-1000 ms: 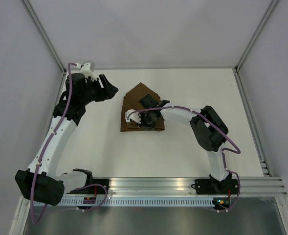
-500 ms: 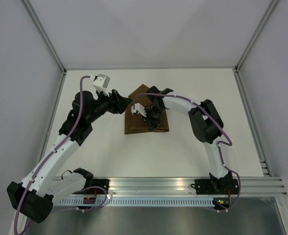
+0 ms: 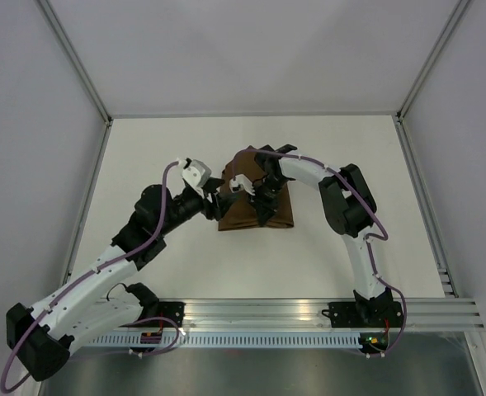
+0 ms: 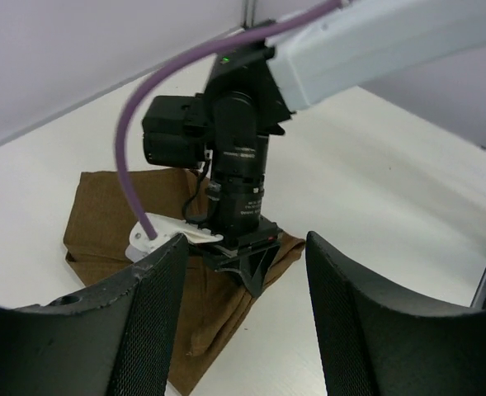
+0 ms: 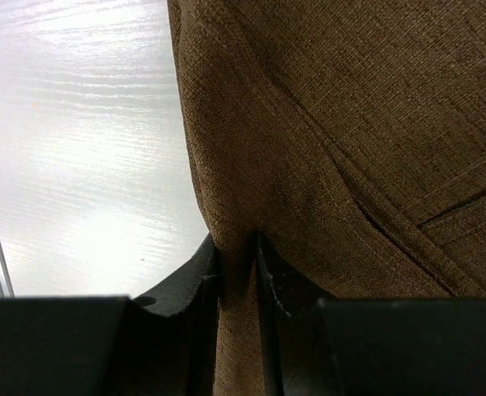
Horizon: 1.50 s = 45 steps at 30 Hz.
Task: Fold the napkin, place the utensils inside, and roll it up
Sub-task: Roll the napkin at the center of the board.
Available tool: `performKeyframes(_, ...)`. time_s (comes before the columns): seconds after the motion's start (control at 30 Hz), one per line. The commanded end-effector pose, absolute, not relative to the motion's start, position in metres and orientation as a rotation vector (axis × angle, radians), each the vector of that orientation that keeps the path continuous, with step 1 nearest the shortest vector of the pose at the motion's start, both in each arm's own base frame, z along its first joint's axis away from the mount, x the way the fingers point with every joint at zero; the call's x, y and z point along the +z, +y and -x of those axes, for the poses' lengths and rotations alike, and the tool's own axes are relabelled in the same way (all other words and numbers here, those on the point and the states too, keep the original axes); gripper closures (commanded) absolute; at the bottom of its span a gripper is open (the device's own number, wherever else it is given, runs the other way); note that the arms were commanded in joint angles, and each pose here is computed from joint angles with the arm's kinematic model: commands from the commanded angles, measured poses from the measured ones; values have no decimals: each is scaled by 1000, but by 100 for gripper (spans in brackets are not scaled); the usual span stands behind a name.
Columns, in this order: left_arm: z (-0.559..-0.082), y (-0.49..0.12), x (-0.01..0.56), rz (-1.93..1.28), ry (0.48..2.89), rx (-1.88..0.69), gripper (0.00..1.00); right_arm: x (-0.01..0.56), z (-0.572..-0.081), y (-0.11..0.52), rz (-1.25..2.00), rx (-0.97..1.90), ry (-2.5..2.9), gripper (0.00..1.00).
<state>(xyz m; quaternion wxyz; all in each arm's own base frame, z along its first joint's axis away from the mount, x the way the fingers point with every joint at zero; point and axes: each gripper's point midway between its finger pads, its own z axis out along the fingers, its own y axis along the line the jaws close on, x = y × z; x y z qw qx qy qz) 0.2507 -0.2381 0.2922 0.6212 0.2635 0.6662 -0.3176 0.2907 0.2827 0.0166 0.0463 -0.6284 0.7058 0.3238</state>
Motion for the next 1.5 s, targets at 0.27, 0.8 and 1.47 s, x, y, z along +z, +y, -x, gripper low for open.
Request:
performKeyframes(0.27, -250, -289, 243, -997, 1374, -433, 34, -23, -286, 252, 1962, 1003, 2334, 91)
performKeyframes(0.8, -266, -316, 114, -1295, 1576, -200, 29, -28, -292, 241, 1932, 1040, 2379, 93)
performKeyframes(1.47, -287, -336, 55, -1430, 1497, 8, 27, -33, -293, 234, 1923, 1039, 2409, 96)
